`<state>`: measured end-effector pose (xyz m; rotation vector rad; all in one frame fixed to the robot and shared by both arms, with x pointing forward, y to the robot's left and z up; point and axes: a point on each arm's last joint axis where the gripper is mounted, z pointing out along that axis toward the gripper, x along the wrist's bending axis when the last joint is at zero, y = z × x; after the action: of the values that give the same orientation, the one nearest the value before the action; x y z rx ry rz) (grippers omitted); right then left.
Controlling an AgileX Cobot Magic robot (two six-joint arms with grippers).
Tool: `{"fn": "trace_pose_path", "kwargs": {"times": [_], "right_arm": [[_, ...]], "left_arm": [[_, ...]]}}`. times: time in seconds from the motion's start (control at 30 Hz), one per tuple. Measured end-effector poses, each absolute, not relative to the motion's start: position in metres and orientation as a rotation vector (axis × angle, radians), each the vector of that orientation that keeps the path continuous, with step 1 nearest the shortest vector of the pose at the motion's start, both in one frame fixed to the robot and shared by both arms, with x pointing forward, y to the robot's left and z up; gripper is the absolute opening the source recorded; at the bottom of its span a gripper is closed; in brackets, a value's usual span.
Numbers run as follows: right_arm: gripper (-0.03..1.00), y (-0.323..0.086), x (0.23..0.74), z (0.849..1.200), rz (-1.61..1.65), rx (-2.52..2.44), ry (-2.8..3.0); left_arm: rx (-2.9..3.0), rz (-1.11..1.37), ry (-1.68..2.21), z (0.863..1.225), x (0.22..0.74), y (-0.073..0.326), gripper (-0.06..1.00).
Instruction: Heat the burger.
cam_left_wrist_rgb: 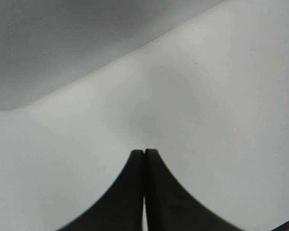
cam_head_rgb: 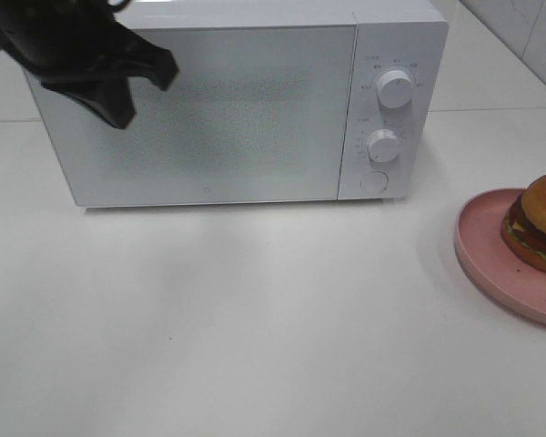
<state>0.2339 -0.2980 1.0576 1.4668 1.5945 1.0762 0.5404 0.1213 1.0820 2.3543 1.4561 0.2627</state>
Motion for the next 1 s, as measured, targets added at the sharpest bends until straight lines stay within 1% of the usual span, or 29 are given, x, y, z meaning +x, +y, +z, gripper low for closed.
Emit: {"fn": "trace_pose_path", "kwargs": {"times": [0.03,0.07,0.1,0.13,0.17,0.2,0.23,0.27,0.3,0.33,0.37,0.4,0.43,0.5,0.57,0.6,0.63,0.67,0.7,0.77,0.83,0.87,0.93,1.0], "right_arm": [[0.76,-0.298,0.234,1.058,1.076,1.467,1.594],[0.76,-0.298,0.234,1.058,1.076,1.467,1.594],[0.76,-0.298,0.234,1.058,1.076,1.467,1.594],[0.76,-0.298,0.234,1.058,1.076,1.467,1.594],[0.76,-0.298,0.234,1.058,1.076,1.467,1.594],[0.76,-0.298,0.234,1.058,1.076,1.467,1.594],[0.76,-0.298,0.234,1.058,1.076,1.467,1.594],[0.76,-0.298,0.234,1.058,1.076,1.467,1.594],[0.76,-0.298,0.234,1.058,1.076,1.467,1.594],[0.76,-0.298,0.234,1.058,1.076,1.467,1.594],[0.76,-0.298,0.234,1.058,1.076,1.467,1.594],[0.76,-0.298,0.234,1.058,1.076,1.467,1.594],[0.76,-0.298,0.234,1.058,1.076,1.467,1.594],[0.76,-0.298,0.234,1.058,1.076,1.467,1.594],[0.76,-0.298,0.234,1.058,1.076,1.467,1.594],[0.76,-0.298,0.234,1.058,1.076,1.467,1.594],[0.76,-0.298,0.234,1.058,1.076,1.467,1.594],[0.76,-0.298,0.234,1.058,1.076,1.467,1.594],[0.76,-0.298,0.234,1.058,1.076,1.467,1.594],[0.76,-0.298,0.234,1.058,1.076,1.467,1.594],[0.76,-0.298,0.234,1.058,1.076,1.467,1.594],[0.76,-0.298,0.234,1.058,1.076,1.467,1.594],[0.76,-0.298,0.234,1.058,1.076,1.467,1.594],[0.76,-0.298,0.234,1.058,1.076,1.467,1.594]], "left_arm": [[2.340,0.253,1.499,1.086,0.541,0.131,0.00],[2.340,0.253,1.499,1.086,0.541,0.131,0.00],[2.305,0.245,1.585,1.093,0.542,0.151,0.00],[2.305,0.245,1.585,1.093,0.542,0.151,0.00],[2.248,0.249,1.679,1.101,0.542,0.172,0.00],[2.219,0.251,1.724,1.104,0.542,0.182,0.00],[2.219,0.251,1.724,1.104,0.542,0.182,0.00],[2.171,0.275,1.784,1.111,0.539,0.199,0.00],[2.145,0.292,1.806,1.115,0.537,0.208,0.00],[2.145,0.292,1.806,1.115,0.537,0.208,0.00],[2.099,0.328,1.846,1.121,0.528,0.223,0.00],[2.099,0.328,1.846,1.121,0.528,0.223,0.00],[2.065,0.346,1.886,1.123,0.517,0.235,0.00],[2.055,0.352,1.897,1.123,0.510,0.240,0.00],[2.058,0.349,1.915,1.117,0.486,0.248,0.00],[2.058,0.349,1.915,1.117,0.486,0.248,0.00],[2.058,0.351,1.914,1.114,0.470,0.251,0.00],[2.058,0.351,1.914,1.114,0.470,0.251,0.00],[2.053,0.361,1.909,1.113,0.453,0.256,0.00],[2.054,0.369,1.907,1.111,0.444,0.258,0.00],[2.048,0.389,1.899,1.103,0.412,0.266,0.00],[2.048,0.389,1.899,1.103,0.412,0.266,0.00],[2.024,0.412,1.879,1.100,0.387,0.272,0.00],[2.017,0.419,1.872,1.098,0.380,0.273,0.00]]}}
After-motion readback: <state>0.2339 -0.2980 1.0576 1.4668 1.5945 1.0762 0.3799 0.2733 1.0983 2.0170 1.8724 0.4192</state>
